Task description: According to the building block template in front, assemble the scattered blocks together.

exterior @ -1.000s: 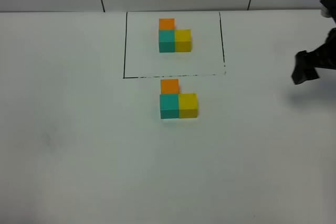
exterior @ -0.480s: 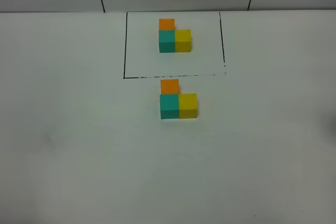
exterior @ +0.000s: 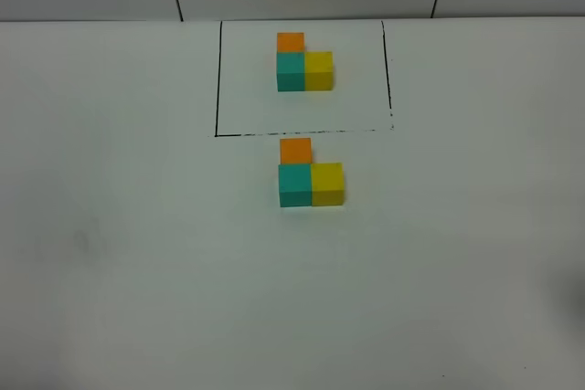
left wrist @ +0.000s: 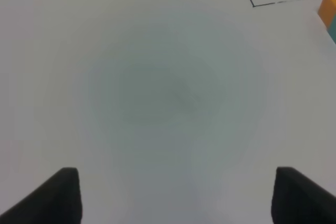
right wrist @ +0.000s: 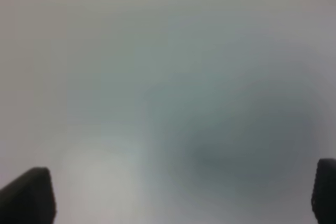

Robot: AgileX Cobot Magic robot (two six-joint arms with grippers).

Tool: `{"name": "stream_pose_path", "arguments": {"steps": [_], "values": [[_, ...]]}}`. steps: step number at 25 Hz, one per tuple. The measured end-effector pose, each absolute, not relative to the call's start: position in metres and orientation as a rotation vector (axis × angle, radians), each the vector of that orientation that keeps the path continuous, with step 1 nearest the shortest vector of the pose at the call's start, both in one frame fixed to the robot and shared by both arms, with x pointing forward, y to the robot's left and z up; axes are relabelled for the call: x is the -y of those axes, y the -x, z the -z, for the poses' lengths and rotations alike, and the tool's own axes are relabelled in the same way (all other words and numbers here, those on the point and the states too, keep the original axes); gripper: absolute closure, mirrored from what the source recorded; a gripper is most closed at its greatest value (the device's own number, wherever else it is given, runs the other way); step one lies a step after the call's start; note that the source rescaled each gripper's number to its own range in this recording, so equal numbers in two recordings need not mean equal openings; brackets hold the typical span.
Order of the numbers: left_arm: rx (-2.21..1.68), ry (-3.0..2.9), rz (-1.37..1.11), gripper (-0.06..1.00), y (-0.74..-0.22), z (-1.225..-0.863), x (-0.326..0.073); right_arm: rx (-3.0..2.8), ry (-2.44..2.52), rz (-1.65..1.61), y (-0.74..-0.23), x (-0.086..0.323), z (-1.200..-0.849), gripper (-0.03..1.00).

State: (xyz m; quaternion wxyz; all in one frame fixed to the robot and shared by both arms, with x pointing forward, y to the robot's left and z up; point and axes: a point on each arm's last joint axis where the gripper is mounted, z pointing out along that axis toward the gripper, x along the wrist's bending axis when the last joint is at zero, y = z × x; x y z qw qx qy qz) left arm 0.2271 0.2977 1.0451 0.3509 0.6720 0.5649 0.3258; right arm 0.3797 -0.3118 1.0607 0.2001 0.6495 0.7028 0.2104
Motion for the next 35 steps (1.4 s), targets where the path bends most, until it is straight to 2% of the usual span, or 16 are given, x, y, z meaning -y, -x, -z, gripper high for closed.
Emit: {"name": "stream_pose_path", "arguments": {"steps": [14,35], "values": [[-1.463,-1.74,-0.844,0.25,-0.227,-1.045,-0.298,-1.899,-1.687,-0.758,-0.295,0.291,-1.053,-0.02],[-1.462,-1.741,-0.844,0.25,-0.227,-1.045,-0.298,-1.672,-1.45,-0.983,-0.234,0.288,-1.053,-0.03]]}}
